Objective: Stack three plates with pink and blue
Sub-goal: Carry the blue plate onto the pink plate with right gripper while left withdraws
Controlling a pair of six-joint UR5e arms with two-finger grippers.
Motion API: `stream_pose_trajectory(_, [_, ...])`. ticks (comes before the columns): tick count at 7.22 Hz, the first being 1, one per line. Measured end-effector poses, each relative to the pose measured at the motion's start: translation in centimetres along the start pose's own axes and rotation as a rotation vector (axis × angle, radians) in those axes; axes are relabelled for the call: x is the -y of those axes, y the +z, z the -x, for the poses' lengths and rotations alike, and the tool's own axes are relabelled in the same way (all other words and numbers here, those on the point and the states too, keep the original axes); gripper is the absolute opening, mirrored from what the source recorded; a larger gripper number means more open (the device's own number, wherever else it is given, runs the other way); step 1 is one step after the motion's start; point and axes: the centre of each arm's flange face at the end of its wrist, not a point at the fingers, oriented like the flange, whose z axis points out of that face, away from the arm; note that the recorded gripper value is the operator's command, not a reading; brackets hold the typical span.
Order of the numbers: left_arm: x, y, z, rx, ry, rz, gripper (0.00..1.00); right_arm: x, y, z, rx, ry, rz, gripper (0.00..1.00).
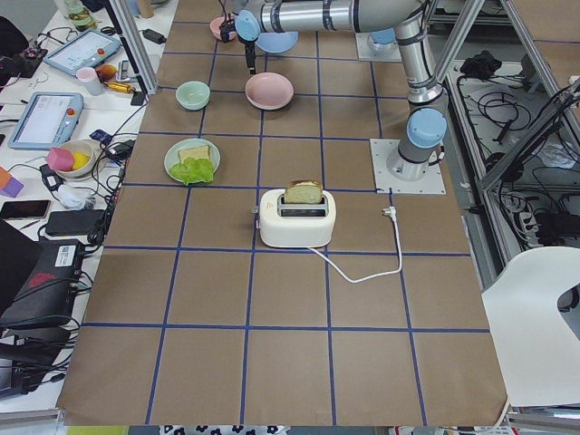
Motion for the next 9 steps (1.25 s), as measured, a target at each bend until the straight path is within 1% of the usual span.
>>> stream_pose_trajectory(1, [0.2,-2.8,3.6,-0.008,-0.003,-0.005,1.00,-0.5,-0.2,4.4,0.001,0.044,-0.004,0.00])
stream_pose_trajectory(2, [-0.4,-5.3,6.4,-0.016,-0.008,-0.011,1.00,-1.3,-0.1,9.1,0.003,0.083,-0.017,0.00])
stream_pose_trajectory(3, [-1.9,-7.7,8.1,-0.021,-0.001,-0.011,1.00,-2.1,0.3,14.0,0.006,0.105,-0.047,0.00])
stream_pose_trajectory(4, [-4.0,-9.8,9.1,-0.024,0.007,-0.005,1.00,-2.8,1.1,18.1,0.009,0.108,-0.074,0.00])
stream_pose_trajectory(6, [-8.8,-13.8,10.4,-0.030,0.012,-0.039,1.00,-3.7,3.6,22.5,0.014,0.100,-0.086,0.00])
stream_pose_trajectory(7, [-10.5,-14.3,11.3,-0.026,0.004,-0.049,1.00,-3.5,4.6,23.2,0.015,0.097,-0.086,0.09])
stream_pose_trajectory(8, [-11.4,-13.8,12.4,-0.024,-0.010,-0.050,1.00,-3.3,5.3,23.4,0.016,0.097,-0.088,0.80])
stream_pose_trajectory(9, [-11.7,-13.4,13.5,-0.026,-0.022,-0.055,1.00,-3.1,5.6,23.6,0.017,0.098,-0.090,1.00])
